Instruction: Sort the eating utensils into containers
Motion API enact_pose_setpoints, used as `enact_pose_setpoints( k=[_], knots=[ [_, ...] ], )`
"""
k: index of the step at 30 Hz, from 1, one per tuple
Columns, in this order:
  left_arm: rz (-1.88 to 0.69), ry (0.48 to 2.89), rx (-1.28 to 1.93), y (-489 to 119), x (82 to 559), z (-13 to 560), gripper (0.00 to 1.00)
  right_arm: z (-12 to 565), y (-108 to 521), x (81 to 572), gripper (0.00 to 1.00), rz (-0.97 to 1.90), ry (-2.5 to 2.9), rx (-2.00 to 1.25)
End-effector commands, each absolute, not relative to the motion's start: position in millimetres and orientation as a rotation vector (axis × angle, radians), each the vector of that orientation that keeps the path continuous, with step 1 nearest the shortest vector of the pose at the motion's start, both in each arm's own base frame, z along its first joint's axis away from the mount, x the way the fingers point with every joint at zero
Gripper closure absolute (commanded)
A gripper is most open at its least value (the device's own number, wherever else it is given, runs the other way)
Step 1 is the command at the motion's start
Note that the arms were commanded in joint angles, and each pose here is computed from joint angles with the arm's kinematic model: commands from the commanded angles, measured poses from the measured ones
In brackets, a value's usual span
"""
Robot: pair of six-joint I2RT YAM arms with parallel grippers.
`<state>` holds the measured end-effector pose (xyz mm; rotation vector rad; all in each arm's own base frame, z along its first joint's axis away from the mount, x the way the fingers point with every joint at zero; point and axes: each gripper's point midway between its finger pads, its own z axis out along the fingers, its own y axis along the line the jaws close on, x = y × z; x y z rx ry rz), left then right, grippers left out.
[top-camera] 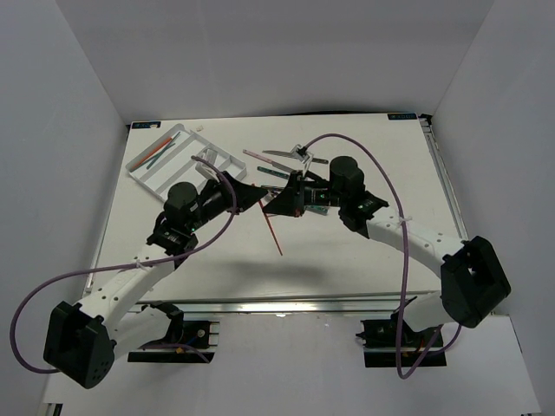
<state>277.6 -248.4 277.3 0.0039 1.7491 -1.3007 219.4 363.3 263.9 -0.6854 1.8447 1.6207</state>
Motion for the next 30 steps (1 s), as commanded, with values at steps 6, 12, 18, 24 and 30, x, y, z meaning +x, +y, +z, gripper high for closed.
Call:
enact_pose_setpoints(
  k=[6,12,18,24,30],
  knots=[
    [-0.938,1.803,0.031,-227,319,289,1.00,286,352,236,0.11,1.536,1.776,-0.644],
    [0.555,1.872,-0.130,-52,417,267,1.00,250,278,270,0.11,1.123,1.937,-0.373],
    [1.051,1.783,-0.146,8,532,266,1.00,242,255,255,0.11,1.024,1.964,-0.398],
    [1.210,1.551,-0.089,46,578,313,1.00,222,238,233,0.11,0.972,1.990,-0.470],
    [1.079,1.504,0.082,62,605,302,1.00,225,242,225,0.11,0.996,1.975,-0.561]
  ],
)
